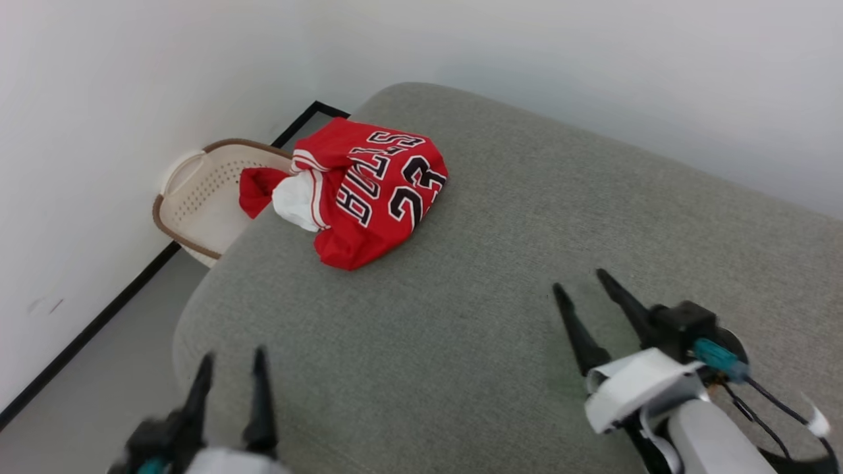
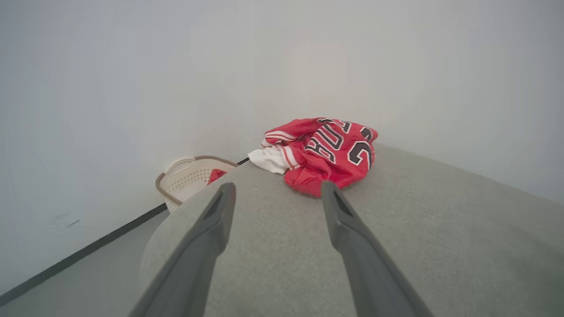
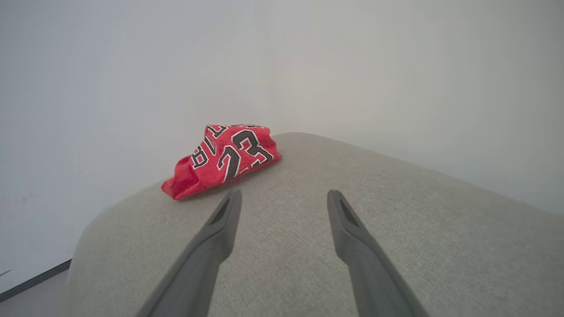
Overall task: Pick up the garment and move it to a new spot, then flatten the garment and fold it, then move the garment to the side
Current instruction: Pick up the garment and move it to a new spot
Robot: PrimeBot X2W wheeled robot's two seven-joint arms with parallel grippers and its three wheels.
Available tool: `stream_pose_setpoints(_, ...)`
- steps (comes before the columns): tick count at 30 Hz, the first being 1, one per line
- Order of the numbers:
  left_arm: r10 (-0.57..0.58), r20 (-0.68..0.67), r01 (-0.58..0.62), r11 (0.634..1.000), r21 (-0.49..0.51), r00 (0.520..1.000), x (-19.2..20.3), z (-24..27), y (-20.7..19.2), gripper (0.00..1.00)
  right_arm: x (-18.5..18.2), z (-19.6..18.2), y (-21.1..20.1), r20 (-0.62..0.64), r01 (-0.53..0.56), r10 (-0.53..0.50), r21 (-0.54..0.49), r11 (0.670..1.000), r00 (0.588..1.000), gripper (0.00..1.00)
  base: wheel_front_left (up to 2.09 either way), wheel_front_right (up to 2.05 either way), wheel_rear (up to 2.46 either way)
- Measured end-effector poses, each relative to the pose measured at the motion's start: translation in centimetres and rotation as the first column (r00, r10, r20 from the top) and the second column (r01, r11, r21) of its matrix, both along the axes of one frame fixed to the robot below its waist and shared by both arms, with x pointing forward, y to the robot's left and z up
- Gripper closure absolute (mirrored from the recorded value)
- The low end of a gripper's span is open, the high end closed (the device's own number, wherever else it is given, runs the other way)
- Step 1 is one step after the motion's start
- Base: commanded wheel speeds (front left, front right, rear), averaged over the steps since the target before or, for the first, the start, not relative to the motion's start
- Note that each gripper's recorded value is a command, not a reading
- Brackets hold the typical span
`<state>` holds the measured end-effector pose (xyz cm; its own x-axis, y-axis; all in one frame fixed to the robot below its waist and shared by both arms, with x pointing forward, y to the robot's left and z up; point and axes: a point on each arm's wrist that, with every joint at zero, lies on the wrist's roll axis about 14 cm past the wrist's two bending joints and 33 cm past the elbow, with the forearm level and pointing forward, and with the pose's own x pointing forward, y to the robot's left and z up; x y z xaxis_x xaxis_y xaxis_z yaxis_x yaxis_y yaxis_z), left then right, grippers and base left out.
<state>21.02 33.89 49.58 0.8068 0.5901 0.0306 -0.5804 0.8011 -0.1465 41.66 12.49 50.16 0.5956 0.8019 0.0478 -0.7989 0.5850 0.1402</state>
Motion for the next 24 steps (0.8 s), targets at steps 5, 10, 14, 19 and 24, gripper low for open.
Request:
stream_pose_setpoints(5,-0.21,-0.031,0.213,0.967,0.137,0.977,5.7,2.4,-0.5,0.0,0.7,-0.9,-3.2,-0.015,0.092,-0.092,-0.004,0.996,0.996,0.0,0.0,0.0,0.0)
stream_pose_setpoints(10,-0.282,0.03,0.266,0.93,0.253,0.959,11.9,9.0,2.0,0.0,1.8,1.0,-4.8,0.048,0.139,-0.14,0.022,0.99,0.989,0.0,0.0,0.0,0.0)
stream_pose_setpoints(14,-0.301,0.067,0.278,0.931,0.236,0.951,16.7,12.9,3.8,0.0,3.7,1.9,-7.0,0.079,0.198,-0.201,0.041,0.979,0.976,0.0,0.0,0.0,0.0)
stream_pose_setpoints(19,-0.3,-0.029,0.302,0.946,0.118,0.953,21.8,12.6,6.4,0.0,5.7,1.5,-9.4,0.068,0.267,-0.272,0.068,0.961,0.96,0.0,0.0,0.0,0.0)
stream_pose_setpoints(24,-0.383,-0.266,0.335,0.919,-0.209,0.885,26.6,5.4,5.4,0.0,6.8,-0.8,-12.6,0.011,0.352,-0.354,0.061,0.934,0.935,0.0,0.0,0.0,0.0)
